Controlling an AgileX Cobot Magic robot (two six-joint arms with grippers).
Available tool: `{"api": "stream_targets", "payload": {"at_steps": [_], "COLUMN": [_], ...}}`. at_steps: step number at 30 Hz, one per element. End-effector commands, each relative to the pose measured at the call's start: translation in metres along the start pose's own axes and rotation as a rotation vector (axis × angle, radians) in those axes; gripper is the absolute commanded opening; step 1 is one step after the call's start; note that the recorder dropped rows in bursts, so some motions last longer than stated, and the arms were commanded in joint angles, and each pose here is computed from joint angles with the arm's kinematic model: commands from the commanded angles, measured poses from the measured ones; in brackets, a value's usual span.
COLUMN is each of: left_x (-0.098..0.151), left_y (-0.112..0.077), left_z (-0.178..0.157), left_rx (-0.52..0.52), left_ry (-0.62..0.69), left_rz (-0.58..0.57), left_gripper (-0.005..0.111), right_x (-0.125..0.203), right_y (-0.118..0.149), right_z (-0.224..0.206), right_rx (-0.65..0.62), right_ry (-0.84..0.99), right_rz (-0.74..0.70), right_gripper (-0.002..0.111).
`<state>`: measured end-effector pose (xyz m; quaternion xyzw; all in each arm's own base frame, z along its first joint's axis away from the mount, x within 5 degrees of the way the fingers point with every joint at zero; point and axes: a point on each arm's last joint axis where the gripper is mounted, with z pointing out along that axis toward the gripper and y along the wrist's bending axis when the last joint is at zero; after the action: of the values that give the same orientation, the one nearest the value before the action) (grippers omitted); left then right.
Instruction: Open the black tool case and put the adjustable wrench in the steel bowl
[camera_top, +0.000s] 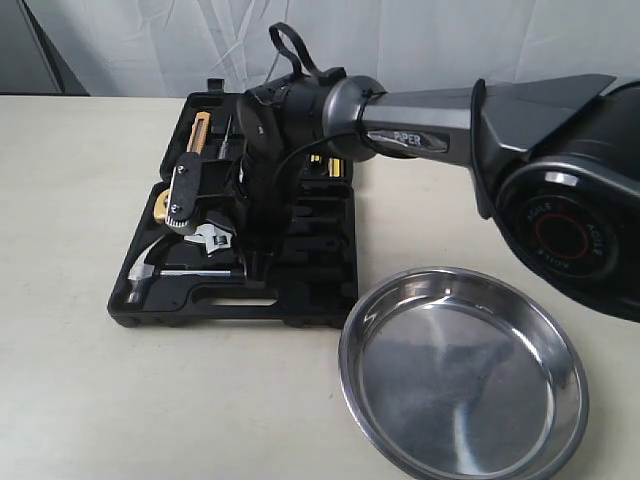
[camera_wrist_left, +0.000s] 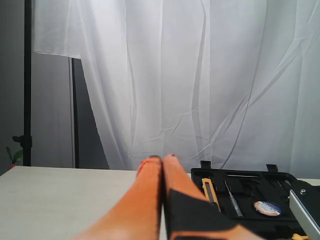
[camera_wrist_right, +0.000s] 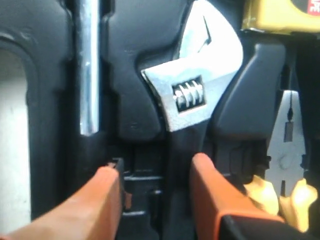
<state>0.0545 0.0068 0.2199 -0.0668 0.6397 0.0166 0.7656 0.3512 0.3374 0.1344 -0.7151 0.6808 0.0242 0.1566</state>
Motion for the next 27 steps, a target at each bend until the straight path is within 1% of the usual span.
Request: {"api": "stream_targets", "payload": {"at_steps": [1, 7, 13, 14, 15, 17, 18, 19, 20, 24, 27], "left_x": [-0.001, -0.001, -0.001, -0.001, -0.001, -0.001, -0.001, -0.001, -0.001, -0.001, -0.001], "left_y": [0.0, 0.0, 0.0, 0.0, 0.0, 0.0, 0.0, 0.0, 0.0, 0.0, 0.0], "left_z": [0.0, 0.0, 0.0, 0.0, 0.0, 0.0, 0.0, 0.0, 0.0, 0.0, 0.0], "left_rx": [0.002, 0.002, 0.002, 0.002, 0.002, 0.002, 0.002, 0.002, 0.002, 0.002, 0.002], "left_ry": [-0.004, -0.004, -0.004, -0.004, -0.004, -0.004, -0.004, -0.004, -0.004, -0.004, -0.004], "left_rz": [0.0, 0.0, 0.0, 0.0, 0.0, 0.0, 0.0, 0.0, 0.0, 0.0, 0.0], "left_gripper": [0.0, 0.0, 0.0, 0.0, 0.0, 0.0, 0.0, 0.0, 0.0, 0.0, 0.0], "right_x": [0.0, -0.002, 0.001, 0.001, 0.001, 0.001, 0.001, 0.0, 0.0, -0.001, -0.005], "right_y": [0.0, -0.003, -0.002, -0.001, -0.001, -0.001, -0.001, -0.002, -0.002, -0.002, -0.005], "right_z": [0.012, 0.014, 0.024, 0.025, 0.025, 0.025, 0.025, 0.024, 0.024, 0.018, 0.005], "right_rx": [0.012, 0.05, 0.039, 0.038, 0.038, 0.038, 0.038, 0.039, 0.039, 0.044, 0.063], "right_ry": [0.004, -0.025, -0.014, -0.013, -0.013, -0.013, -0.013, -0.015, -0.015, -0.028, -0.05], "right_rz": [-0.018, -0.016, -0.006, -0.001, 0.003, 0.017, 0.02, 0.025, 0.029, 0.077, 0.114], "right_gripper": [0.042, 0.042, 0.041, 0.039, 0.034, 0.02, 0.009, 0.002, 0.0, 0.0, 0.0]}}
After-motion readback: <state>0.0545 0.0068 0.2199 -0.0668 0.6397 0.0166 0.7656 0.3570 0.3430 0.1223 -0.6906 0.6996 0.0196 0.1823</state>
